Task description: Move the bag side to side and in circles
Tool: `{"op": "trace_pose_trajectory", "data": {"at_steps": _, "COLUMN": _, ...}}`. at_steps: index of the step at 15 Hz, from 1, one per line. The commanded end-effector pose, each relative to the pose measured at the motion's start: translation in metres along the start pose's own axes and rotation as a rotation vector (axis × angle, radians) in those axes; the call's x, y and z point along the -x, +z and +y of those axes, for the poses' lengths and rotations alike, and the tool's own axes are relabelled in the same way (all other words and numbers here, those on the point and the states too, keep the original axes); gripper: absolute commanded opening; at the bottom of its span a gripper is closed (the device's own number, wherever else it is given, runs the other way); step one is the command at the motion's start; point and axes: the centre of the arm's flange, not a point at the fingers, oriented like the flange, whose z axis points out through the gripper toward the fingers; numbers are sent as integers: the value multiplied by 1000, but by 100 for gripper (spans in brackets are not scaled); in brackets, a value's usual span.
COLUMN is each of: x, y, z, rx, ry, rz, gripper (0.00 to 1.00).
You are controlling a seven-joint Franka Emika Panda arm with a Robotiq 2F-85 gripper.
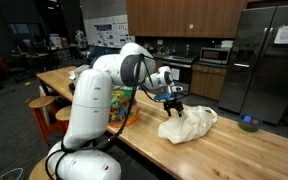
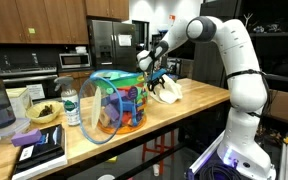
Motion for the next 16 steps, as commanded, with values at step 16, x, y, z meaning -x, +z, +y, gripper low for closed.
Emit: {"op": "trace_pose_trajectory", "data": {"at_steps": 16, "x": -29, "y": -38, "z": 85, "rx": 59, "ry": 337, "rz": 346, "gripper": 100}}
